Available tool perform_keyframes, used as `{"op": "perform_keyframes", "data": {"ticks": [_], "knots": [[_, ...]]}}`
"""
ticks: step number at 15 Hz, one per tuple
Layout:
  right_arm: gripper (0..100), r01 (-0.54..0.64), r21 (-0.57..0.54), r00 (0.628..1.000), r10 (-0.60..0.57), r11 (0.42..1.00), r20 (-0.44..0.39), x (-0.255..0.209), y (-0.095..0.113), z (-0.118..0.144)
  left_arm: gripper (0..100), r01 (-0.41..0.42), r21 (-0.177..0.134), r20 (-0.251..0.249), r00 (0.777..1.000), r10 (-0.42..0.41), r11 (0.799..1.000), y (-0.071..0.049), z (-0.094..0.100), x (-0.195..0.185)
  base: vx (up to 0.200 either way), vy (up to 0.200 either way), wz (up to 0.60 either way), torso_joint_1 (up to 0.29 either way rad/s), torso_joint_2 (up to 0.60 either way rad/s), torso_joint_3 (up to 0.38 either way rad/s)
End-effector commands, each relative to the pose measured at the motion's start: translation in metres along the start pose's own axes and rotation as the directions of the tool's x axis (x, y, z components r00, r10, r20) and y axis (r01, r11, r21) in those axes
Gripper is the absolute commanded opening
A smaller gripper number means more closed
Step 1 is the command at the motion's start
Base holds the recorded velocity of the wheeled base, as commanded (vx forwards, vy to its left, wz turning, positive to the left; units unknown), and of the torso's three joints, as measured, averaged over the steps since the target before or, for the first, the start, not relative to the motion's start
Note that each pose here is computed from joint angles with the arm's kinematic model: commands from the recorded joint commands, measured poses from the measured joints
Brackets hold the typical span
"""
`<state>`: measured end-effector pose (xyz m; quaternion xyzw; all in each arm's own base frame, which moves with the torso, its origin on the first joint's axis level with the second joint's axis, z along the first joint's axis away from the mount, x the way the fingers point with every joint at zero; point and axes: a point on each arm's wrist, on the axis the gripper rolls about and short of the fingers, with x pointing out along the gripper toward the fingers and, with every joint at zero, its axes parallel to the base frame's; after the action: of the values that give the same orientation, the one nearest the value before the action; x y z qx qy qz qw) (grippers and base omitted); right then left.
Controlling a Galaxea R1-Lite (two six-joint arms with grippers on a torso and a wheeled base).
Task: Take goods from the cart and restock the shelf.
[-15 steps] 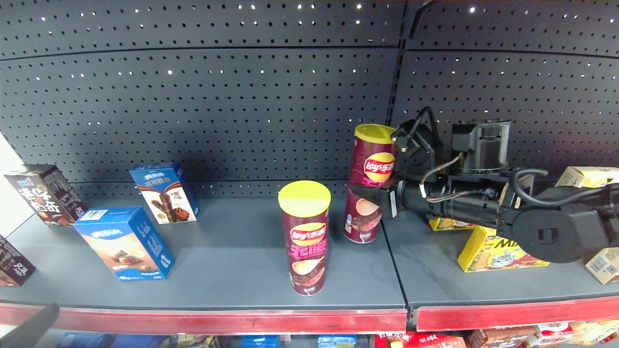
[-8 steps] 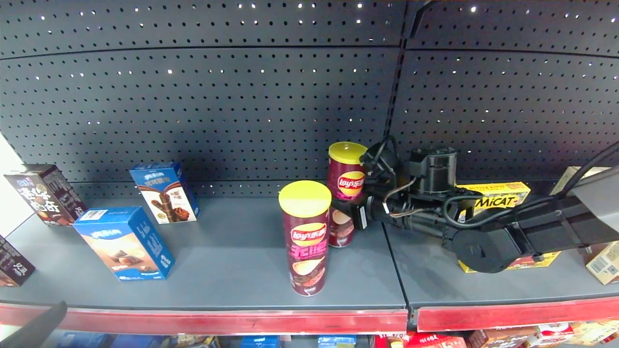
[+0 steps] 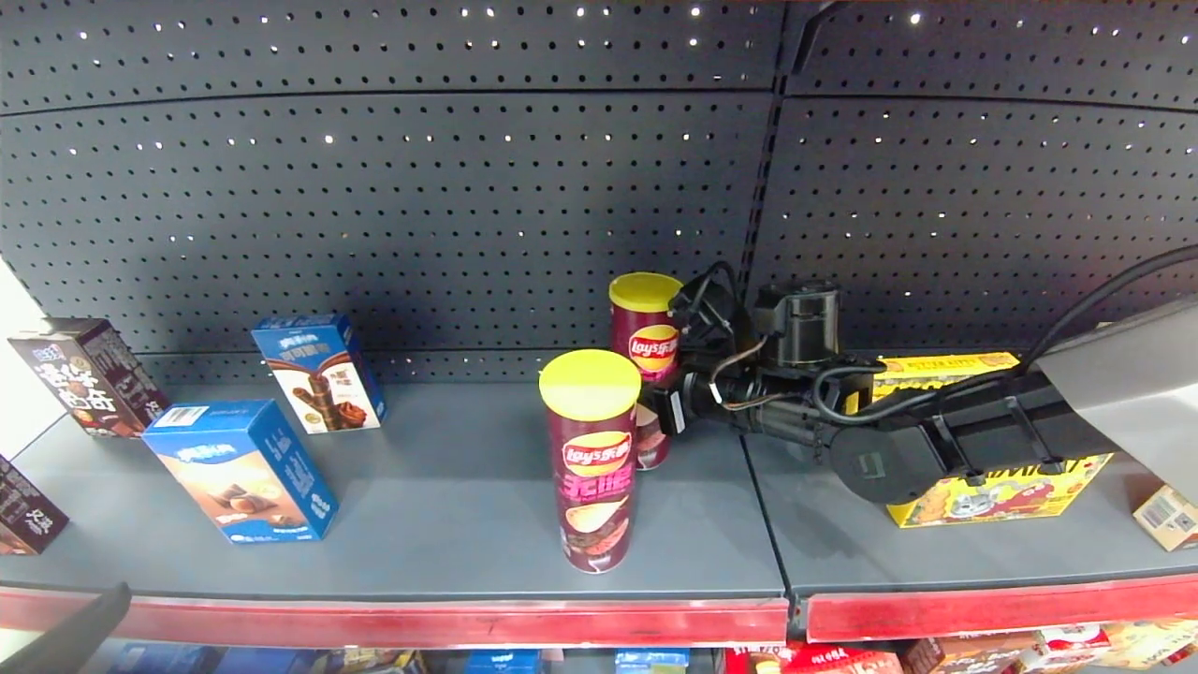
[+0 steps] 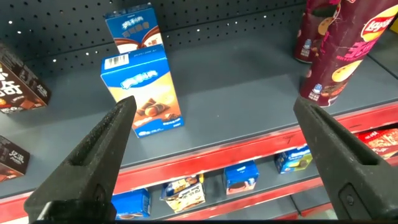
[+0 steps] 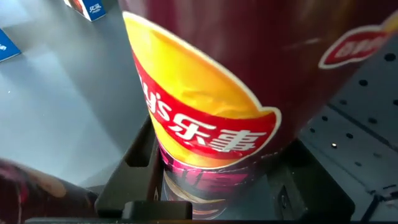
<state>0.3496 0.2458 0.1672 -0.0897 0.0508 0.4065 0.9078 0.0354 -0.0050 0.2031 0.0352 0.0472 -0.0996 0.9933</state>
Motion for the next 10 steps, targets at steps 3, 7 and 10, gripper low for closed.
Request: {"op": "perform_keyframes", "data": {"ticks": [3, 7, 10], "knots": [[0, 0.000, 0.000, 1.000, 0.000, 1.000, 0.006, 0.0042, -0.0011, 0.0021, 100, 0.001, 0.000, -0.004, 1.000, -0.001, 1.000, 0.0000, -0.0006, 0.0006, 0.000, 0.000, 0.00, 0.000, 0.00, 0.000], [0, -0.011, -0.003, 1.000, 0.011, 1.000, 0.006, 0.0089, 0.0029, 0.0007, 100, 0.002, -0.001, -0.007, 1.000, -0.002, 1.000, -0.0001, -0.0015, 0.0008, 0.000, 0.000, 0.00, 0.000, 0.00, 0.000], [0, -0.010, -0.004, 1.000, 0.010, 1.000, 0.010, 0.0095, 0.0026, 0.0018, 100, 0.001, -0.001, -0.007, 1.000, -0.001, 1.000, 0.0000, -0.0015, 0.0007, 0.000, 0.000, 0.00, 0.000, 0.00, 0.000]]}}
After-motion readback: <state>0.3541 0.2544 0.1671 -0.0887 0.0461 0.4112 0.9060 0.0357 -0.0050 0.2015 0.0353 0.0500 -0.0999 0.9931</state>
